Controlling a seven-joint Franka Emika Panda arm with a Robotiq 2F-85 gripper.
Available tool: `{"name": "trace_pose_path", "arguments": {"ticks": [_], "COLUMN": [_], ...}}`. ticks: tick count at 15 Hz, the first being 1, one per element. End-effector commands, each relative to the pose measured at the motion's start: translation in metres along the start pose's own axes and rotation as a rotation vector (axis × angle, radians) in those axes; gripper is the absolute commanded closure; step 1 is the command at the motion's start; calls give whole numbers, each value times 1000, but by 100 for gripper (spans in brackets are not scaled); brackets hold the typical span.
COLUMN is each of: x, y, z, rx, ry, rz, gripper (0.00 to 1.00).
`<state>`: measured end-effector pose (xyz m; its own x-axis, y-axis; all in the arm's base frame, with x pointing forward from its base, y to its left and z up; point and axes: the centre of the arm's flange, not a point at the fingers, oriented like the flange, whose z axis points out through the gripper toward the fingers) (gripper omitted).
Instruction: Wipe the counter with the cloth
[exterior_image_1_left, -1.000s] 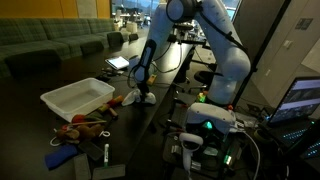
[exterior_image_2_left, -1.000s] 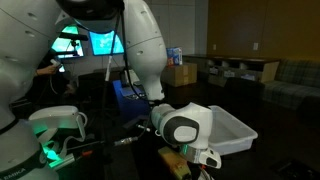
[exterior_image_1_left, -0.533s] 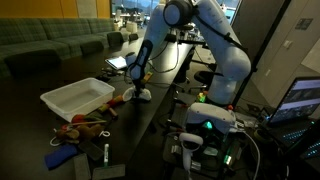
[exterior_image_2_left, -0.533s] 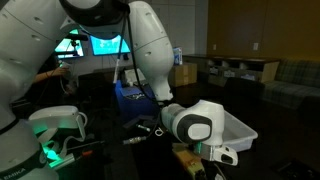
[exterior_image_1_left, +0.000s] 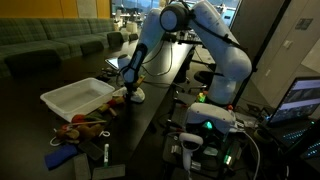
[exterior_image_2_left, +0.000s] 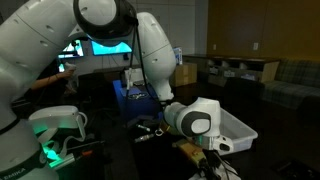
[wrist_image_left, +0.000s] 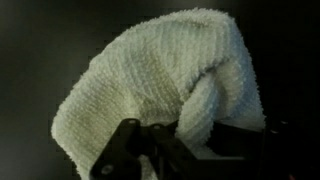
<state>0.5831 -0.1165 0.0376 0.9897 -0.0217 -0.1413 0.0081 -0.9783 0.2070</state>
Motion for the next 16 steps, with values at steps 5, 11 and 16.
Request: {"name": "trace_pose_path", "arguments": {"ticks": [5, 11, 16], "x": [8, 1, -8], "y": [-85, -145, -211], "z": [2, -16, -34], "rx": [68, 141, 207], "ry": [20, 33, 48], "rz": [-111, -206, -291], "gripper": [99, 99, 99]}}
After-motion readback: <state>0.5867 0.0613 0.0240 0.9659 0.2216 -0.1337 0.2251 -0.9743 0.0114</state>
